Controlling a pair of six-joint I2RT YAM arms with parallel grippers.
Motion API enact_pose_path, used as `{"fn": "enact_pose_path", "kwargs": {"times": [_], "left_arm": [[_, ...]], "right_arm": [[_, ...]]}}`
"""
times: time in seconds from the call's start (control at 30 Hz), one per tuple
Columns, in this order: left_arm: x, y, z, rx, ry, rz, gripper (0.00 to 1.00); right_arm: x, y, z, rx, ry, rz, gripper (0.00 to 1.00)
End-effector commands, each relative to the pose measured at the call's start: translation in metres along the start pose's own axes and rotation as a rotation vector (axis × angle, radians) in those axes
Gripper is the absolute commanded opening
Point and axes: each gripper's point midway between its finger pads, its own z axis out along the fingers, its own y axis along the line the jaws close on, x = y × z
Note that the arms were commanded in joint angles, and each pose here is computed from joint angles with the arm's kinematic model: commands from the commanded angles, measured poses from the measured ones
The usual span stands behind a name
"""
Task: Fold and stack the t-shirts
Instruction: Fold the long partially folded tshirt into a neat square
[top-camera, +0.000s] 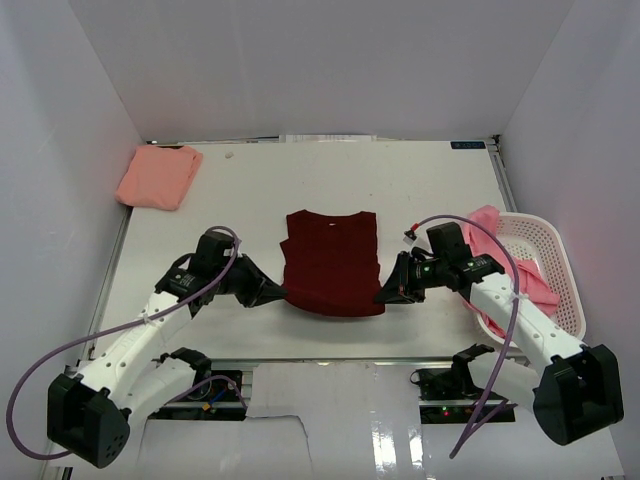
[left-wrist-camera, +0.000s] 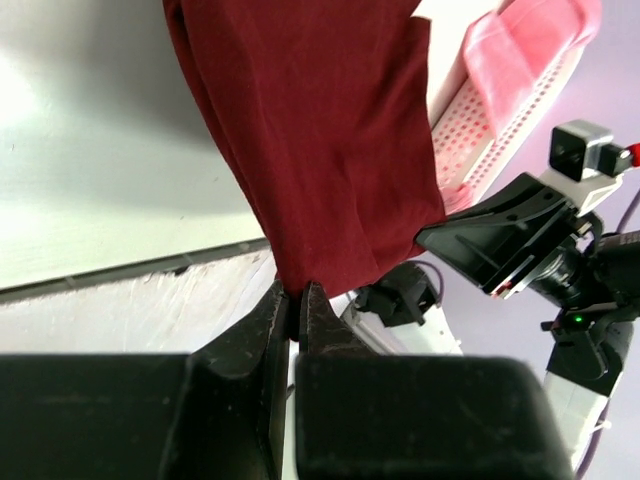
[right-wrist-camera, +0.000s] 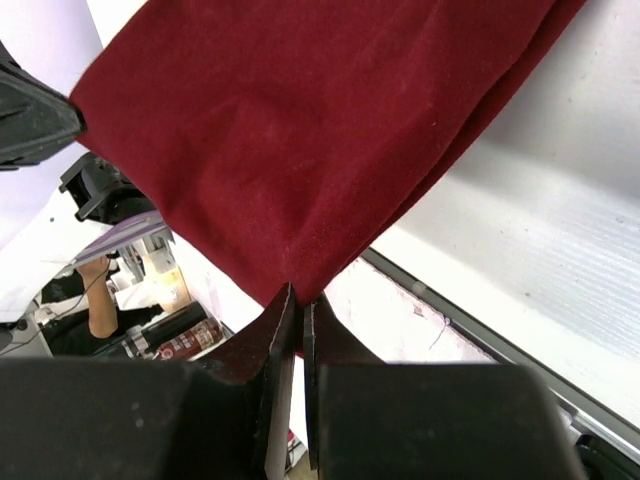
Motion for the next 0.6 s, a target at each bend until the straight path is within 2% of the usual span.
{"fn": "enact_pose_path", "kwargs": {"times": [0.0, 0.23, 0.57], "left_arm": [[0.007, 0.007, 0.0, -0.018, 0.0, -0.045, 0.0], [-0.003, -0.029, -0.006, 0.023, -0.018, -0.009, 0.0], [-0.028, -0.054, -0.005, 0.027, -0.052, 0.007, 0.0]], "right_arm": [[0.0, 0.002, 0.001, -0.01, -0.009, 0.001, 0.08], [-0.028, 0.028, -0.006, -0.011, -0.025, -0.047, 0.08], [-0.058, 0.047, -0.01, -0.034, -0.042, -0.079, 0.08]]}}
